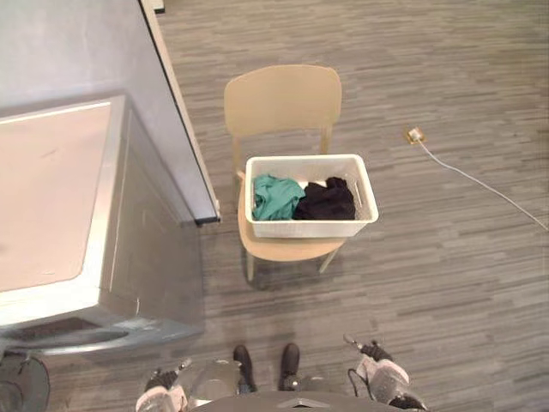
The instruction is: Pick up the laundry basket with both hands and put the clothes into the washing machine.
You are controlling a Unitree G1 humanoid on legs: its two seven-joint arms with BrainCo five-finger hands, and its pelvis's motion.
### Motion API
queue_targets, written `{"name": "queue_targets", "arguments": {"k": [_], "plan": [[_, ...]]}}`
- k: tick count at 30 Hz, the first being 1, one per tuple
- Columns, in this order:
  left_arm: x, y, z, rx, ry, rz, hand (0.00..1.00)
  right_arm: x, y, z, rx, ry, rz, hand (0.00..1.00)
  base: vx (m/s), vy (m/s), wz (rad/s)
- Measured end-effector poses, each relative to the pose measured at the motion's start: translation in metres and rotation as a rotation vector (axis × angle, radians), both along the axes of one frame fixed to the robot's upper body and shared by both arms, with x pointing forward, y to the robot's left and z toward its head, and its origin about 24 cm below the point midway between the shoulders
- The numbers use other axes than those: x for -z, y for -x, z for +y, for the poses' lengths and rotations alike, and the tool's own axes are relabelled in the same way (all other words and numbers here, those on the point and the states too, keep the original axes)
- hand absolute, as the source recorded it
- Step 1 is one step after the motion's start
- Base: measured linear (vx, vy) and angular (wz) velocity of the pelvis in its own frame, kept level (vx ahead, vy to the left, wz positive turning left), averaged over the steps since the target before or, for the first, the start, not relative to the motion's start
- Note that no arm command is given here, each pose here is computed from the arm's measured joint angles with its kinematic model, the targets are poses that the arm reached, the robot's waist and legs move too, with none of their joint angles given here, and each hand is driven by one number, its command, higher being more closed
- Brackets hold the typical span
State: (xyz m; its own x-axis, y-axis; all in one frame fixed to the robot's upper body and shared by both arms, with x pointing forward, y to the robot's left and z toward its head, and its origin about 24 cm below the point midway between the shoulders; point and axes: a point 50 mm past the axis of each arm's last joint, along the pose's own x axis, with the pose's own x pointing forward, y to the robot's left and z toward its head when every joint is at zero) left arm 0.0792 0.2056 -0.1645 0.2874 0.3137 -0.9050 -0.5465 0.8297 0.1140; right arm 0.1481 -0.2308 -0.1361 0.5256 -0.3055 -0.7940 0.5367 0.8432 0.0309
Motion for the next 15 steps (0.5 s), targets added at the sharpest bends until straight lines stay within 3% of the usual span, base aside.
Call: {"name": "queue_targets", "arguments": {"k": [8,12,15], "plan": [[-0.009,-0.033,-0.003,0.199,-0.064,-0.067,0.0,-0.035,-0.025,0.038,-0.209,0.024,-0.251,0.0,0.15,-0.023,0.15],[-0.015,-0.046,-0.008,0.282,-0.101,-0.108,0.0,-0.09,-0.053,0.028,-0.189,0.101,-0.547,0.0,0.17,-0.282,0.44],[-0.017,-0.047,0.006,0.347,-0.167,-0.094,0.0,-0.115,-0.063,0.024,-0.165,0.144,-0.677,0.0,0.15,-0.489,0.58]]}}
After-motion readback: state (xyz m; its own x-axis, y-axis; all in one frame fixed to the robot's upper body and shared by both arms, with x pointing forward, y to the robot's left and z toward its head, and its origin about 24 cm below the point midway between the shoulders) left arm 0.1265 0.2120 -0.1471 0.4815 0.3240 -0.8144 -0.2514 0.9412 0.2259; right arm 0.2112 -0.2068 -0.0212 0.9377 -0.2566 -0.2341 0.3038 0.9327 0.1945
